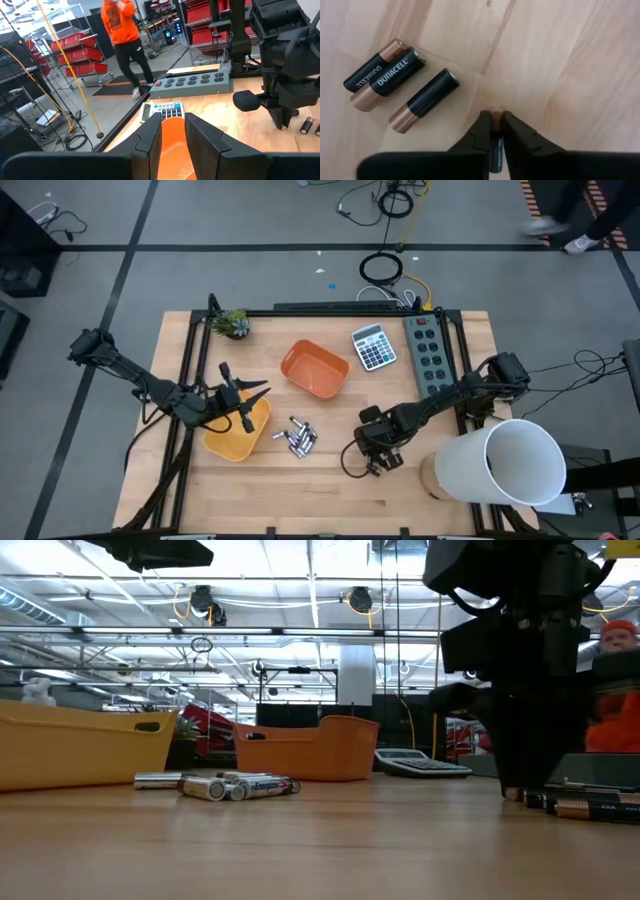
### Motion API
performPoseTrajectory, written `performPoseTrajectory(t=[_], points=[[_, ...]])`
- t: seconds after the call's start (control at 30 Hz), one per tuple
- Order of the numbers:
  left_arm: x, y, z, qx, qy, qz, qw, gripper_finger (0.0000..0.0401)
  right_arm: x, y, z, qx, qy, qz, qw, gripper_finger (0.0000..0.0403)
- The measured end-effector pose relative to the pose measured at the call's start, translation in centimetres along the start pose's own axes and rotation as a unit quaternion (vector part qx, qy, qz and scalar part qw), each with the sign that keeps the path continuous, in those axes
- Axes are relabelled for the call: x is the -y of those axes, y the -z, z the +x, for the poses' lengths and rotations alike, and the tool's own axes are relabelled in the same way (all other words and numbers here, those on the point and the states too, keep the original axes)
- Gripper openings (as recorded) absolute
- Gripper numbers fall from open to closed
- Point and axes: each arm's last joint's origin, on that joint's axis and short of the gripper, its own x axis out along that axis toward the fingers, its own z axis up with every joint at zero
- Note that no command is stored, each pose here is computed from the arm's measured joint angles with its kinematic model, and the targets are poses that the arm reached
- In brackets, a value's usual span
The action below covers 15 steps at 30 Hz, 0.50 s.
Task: Sort batteries
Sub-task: Put the black battery into the orange bin
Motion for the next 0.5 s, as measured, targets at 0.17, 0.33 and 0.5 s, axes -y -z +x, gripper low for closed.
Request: performPoseTrajectory(t=[0.17,0.33,0.5], points=[[0.0,0.0,0.0,0.0,0.0,0.0,1.0,0.0095,0.4,0.0,0.0,0.0,0.0,0.0,1.0,0.0015],[0.0,0.0,0.0,0.0,0.0,0.0,1.0,0.0095,0.9,-0.1,0.0,0.009,0.002,0.007,1.0,0.0006],[0.0,0.0,0.0,0.0,0.0,0.0,1.0,0.0095,2.1,-0.5,-0.7,0.055,0.023,0.023,0.998,0.0003]])
